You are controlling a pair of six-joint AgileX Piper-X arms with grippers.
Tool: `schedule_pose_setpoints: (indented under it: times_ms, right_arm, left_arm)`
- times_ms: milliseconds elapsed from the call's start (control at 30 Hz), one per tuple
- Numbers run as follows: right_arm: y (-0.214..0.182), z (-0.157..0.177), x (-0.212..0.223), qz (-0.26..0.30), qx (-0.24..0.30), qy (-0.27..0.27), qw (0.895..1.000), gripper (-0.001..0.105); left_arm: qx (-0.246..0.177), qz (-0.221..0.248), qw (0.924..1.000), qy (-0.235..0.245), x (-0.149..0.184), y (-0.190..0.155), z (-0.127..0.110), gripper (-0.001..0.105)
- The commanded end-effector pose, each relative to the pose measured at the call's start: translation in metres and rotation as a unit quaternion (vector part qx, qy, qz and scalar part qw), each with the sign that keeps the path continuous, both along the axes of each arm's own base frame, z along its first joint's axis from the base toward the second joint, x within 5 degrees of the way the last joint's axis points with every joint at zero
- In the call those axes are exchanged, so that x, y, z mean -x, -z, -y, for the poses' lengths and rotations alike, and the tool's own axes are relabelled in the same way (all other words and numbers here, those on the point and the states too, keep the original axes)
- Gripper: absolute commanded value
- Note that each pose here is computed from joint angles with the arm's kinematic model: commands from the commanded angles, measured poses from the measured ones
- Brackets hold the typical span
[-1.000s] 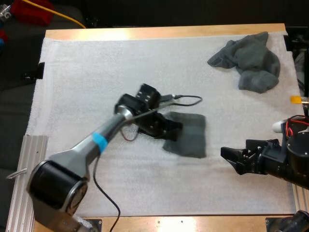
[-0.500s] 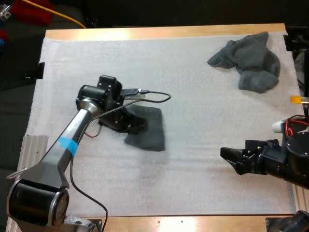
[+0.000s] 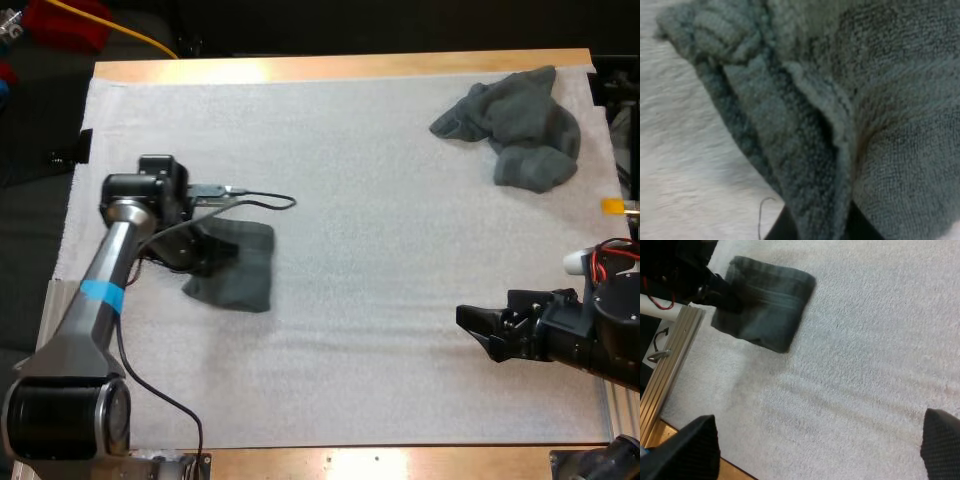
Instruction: Pick towel from pile, fold and stack
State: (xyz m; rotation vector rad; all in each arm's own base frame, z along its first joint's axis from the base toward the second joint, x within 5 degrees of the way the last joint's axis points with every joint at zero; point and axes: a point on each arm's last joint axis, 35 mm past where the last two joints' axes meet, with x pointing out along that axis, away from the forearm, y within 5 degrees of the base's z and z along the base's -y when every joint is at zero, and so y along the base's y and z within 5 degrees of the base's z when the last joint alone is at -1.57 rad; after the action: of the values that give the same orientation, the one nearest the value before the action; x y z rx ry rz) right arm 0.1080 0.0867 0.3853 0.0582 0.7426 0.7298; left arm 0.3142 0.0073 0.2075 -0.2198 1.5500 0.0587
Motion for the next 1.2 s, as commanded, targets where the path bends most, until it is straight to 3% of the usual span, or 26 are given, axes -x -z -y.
schedule_pose_setpoints:
  times_ms: [0, 200, 767, 867, 1033, 1100, 1167]
  right_arm:
    - [-0.004, 0.0, 0.001, 0.005, -0.004, -0.004, 1.0, 0.079]
    - [-0.004, 0.0, 0.001, 0.005, -0.004, -0.004, 1.0, 0.079]
    - [-0.004, 0.0, 0.001, 0.004, -0.004, -0.004, 1.0, 0.079]
    - [-0.004, 0.0, 0.001, 0.004, -0.004, -0.004, 1.0, 0.079]
    - [-0.004, 0.0, 0.001, 0.003, -0.006, -0.007, 1.0, 0.079]
    - [-0.004, 0.0, 0.001, 0.003, -0.006, -0.007, 1.0, 0.079]
    - [-0.004, 0.0, 0.001, 0.003, -0.006, -0.007, 1.0, 0.079]
  left_arm:
    - [-0.014, 0.011, 0.9998, -0.005, -0.001, -0.005, -0.007, 0.0]
    - [-0.067, 0.014, 0.9972, -0.031, 0.001, -0.004, -0.042, 0.0]
    - [-0.128, 0.004, 0.9916, -0.019, 0.002, -0.005, -0.049, 0.002]
    - [-0.128, 0.004, 0.9916, -0.019, 0.002, -0.005, -0.049, 0.016]
    - [-0.142, 0.002, 0.9896, -0.019, 0.003, -0.005, -0.05, 0.057]
    - [-0.161, -0.001, 0.9867, -0.019, 0.003, -0.005, -0.052, 0.067]
    - [-0.188, -0.005, 0.982, -0.02, 0.003, -0.006, -0.054, 0.07]
